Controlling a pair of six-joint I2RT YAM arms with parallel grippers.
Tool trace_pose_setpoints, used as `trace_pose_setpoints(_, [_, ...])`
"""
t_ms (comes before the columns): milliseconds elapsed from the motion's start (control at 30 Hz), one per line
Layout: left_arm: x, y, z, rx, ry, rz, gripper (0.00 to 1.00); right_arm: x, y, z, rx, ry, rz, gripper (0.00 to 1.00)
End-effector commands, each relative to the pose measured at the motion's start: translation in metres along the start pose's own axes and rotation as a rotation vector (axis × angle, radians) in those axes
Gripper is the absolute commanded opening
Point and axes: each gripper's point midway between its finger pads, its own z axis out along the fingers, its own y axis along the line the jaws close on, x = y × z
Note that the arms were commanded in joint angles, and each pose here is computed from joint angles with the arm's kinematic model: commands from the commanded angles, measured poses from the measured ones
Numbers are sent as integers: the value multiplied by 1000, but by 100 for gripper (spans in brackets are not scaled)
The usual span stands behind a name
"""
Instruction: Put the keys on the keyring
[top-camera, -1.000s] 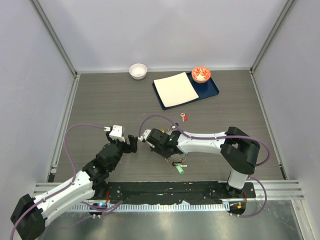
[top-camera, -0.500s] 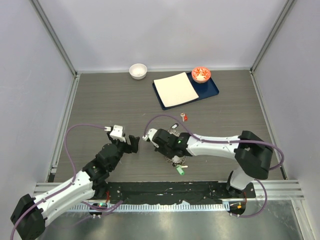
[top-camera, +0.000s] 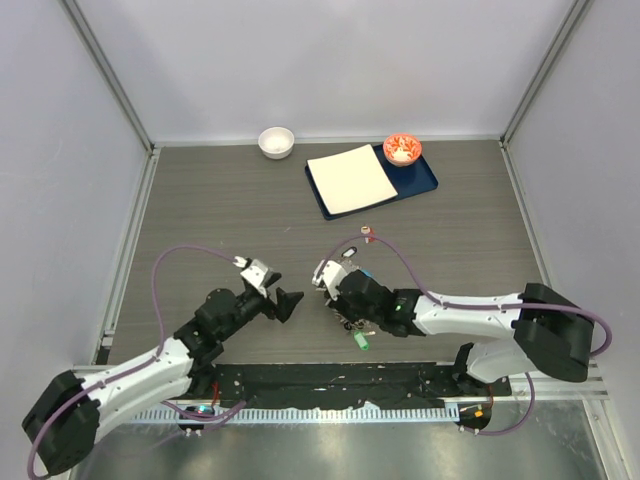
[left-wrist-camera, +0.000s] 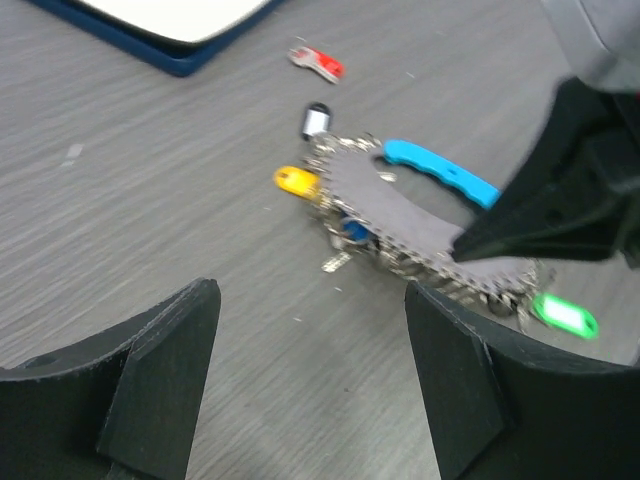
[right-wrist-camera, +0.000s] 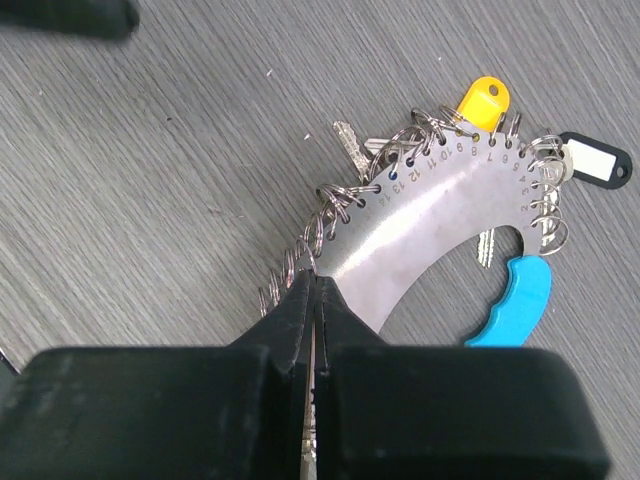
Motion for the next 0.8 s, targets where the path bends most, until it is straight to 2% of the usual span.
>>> trace_pose_setpoints(0, [-10, -44, 10, 263, -35, 80, 79, -50, -4, -6, 5, -268, 51, 1])
trace_pose_setpoints(100, [3, -64, 14, 397, 10, 120, 79, -54, -6, -13, -16, -354, 70, 1])
trace_pose_setpoints(167, [1, -74, 14, 459, -8, 128, 79, -53, -8, -17, -29, -400, 82, 1])
trace_pose_setpoints(367, [6, -87, 21, 545, 15, 149, 78, -52, -13, -35, -125, -532, 132, 1])
trace_pose_setpoints(500, [5, -100, 23, 632, 28, 152, 75, -50, -13, -42, -149, -571, 120, 1])
trace_pose_setpoints(700, [-3, -107, 31, 674, -3, 177, 72, -55, -7, -54, -189, -622, 97, 1])
trace_pose_setpoints(767, [-5, -110, 32, 694, -12, 200, 68, -57, -7, -58, -192, -635, 87, 1])
